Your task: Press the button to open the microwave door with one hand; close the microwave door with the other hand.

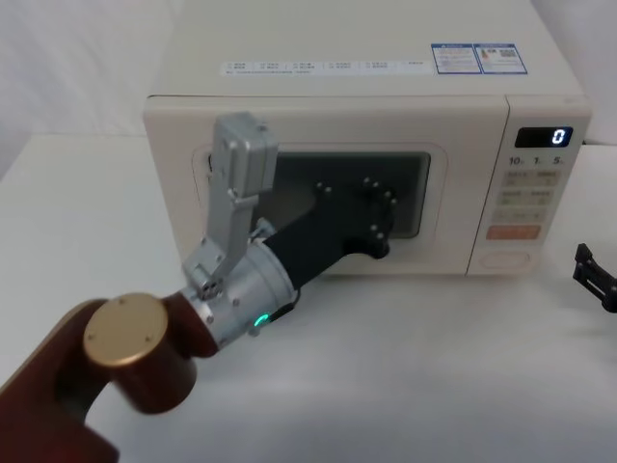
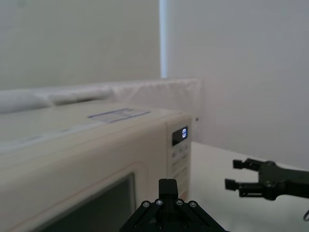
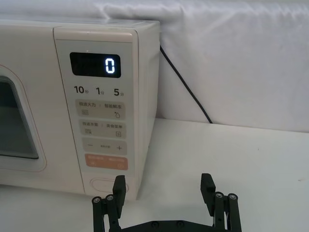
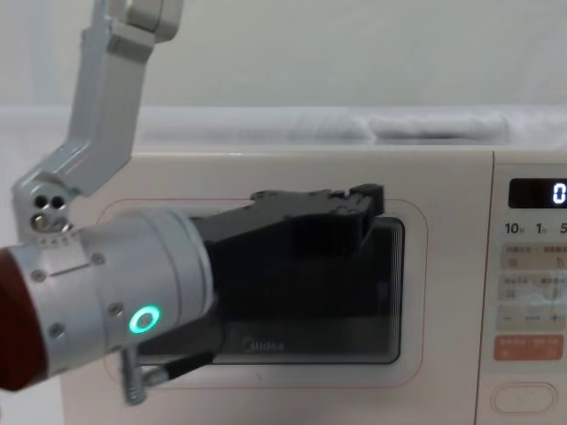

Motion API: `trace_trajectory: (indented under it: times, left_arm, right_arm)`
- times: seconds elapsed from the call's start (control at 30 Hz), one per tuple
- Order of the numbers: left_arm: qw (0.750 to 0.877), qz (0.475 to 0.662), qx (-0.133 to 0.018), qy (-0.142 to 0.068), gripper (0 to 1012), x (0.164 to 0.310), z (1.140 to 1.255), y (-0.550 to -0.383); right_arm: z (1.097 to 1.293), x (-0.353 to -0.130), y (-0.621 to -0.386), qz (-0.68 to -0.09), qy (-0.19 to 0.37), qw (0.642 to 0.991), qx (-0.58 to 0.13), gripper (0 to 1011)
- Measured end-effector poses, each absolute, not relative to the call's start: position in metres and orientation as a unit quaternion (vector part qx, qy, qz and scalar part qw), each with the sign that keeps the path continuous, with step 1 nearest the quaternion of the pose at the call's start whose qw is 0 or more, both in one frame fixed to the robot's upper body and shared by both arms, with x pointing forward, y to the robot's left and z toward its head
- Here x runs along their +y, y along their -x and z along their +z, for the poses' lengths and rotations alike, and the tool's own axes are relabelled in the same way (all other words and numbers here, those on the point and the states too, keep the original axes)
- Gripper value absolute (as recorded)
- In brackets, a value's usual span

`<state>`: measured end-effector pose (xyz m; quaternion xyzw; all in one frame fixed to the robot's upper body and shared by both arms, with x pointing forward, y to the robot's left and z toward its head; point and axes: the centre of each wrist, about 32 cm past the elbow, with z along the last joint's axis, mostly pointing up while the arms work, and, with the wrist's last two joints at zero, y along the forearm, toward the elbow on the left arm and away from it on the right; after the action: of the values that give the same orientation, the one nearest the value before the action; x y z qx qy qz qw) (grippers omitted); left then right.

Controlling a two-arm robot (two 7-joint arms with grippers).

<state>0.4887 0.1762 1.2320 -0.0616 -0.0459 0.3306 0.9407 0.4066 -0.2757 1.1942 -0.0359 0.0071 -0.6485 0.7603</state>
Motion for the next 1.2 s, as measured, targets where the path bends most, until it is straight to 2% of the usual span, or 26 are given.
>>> trace_trajectory:
  times: [0.03,0.13,0.17,0.23,0.27,0.43,0.57,0.63,0.8,1.0,1.2]
  left_arm:
    - [0.937,0.342,-0.046,0.058,0,0.179,1.231,-0.483]
    - [0.931,0.359,-0.047,0.055,0,0.182,1.23,-0.476]
    - [0.926,0.371,-0.048,0.052,0,0.186,1.231,-0.471]
    - [0.921,0.384,-0.049,0.049,0,0.19,1.231,-0.466]
    - [0.916,0.395,-0.051,0.045,0,0.194,1.232,-0.462]
    - [0.902,0.427,-0.058,0.036,0,0.209,1.235,-0.448]
    - [0.883,0.464,-0.066,0.03,0,0.226,1.237,-0.433]
    - [0.876,0.476,-0.068,0.029,0,0.231,1.236,-0.428]
    - [0.853,0.516,-0.075,0.034,0,0.249,1.228,-0.411]
    - [0.831,0.548,-0.085,0.047,0,0.267,1.217,-0.4]
    - [0.816,0.57,-0.084,0.049,0,0.28,1.207,-0.395]
  right_arm:
    - [1.194,-0.276,-0.407,-0.649,0.036,0.76,0.007,1002]
    - [1.194,-0.276,-0.407,-0.649,0.036,0.76,0.007,1002]
    - [1.194,-0.276,-0.407,-0.648,0.036,0.76,0.007,1002]
    - [1.194,-0.276,-0.407,-0.649,0.036,0.76,0.007,1002]
    - [1.194,-0.276,-0.407,-0.648,0.036,0.76,0.007,1002]
    - [1.194,-0.276,-0.407,-0.648,0.036,0.76,0.007,1002]
    - [1.194,-0.276,-0.407,-0.648,0.036,0.76,0.007,1002]
    - [1.194,-0.276,-0.407,-0.648,0.036,0.76,0.007,1002]
    - [1.194,-0.276,-0.407,-0.648,0.036,0.76,0.007,1002]
    - [1.194,-0.276,-0.407,-0.648,0.036,0.76,0.007,1002]
    - [1.194,-0.276,-0.407,-0.648,0.036,0.76,0.007,1002]
